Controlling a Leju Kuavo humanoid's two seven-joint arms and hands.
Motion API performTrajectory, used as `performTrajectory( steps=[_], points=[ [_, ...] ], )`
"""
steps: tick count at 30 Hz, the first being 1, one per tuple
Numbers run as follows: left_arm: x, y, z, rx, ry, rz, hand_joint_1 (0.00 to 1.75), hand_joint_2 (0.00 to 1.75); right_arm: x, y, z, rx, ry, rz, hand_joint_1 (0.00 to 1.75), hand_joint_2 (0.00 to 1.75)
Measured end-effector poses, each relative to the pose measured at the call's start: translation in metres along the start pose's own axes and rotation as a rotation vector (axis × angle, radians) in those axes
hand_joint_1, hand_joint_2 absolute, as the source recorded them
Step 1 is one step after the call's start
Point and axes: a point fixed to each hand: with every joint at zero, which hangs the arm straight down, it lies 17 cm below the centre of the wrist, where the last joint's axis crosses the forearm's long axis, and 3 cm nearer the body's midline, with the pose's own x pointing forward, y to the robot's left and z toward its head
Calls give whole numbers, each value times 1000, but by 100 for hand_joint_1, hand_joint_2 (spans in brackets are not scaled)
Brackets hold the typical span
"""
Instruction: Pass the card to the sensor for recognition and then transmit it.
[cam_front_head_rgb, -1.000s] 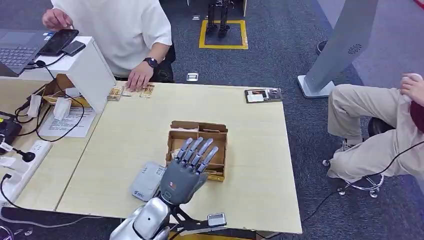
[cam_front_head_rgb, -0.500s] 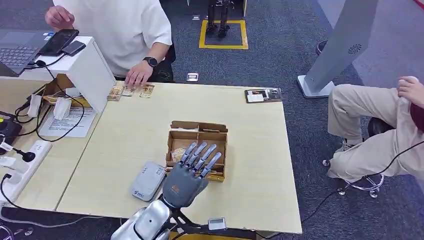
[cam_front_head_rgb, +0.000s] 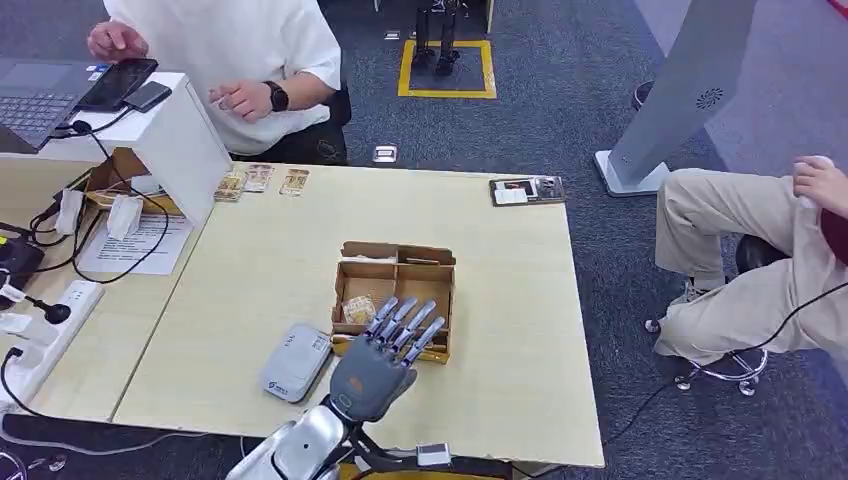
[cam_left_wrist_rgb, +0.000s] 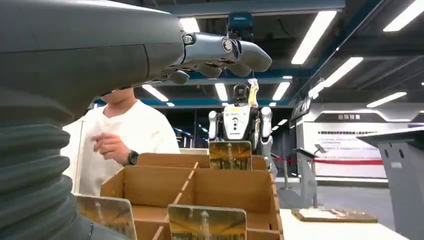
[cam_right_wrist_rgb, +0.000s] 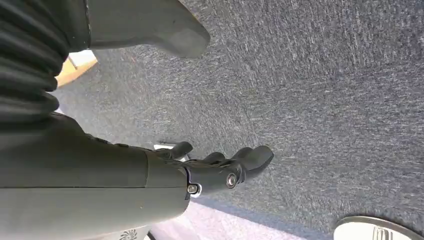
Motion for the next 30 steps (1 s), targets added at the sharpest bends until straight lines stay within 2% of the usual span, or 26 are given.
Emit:
performTrajectory(
  steps=[19, 30],
  points=[
    [8, -29, 11, -83, -9, 14, 0, 175, -1, 0, 0, -1, 4, -3, 0, 175],
    [0, -35, 11, -97, 26, 7, 0, 175, -1, 0, 0, -1, 7, -5, 0, 175]
  ],
)
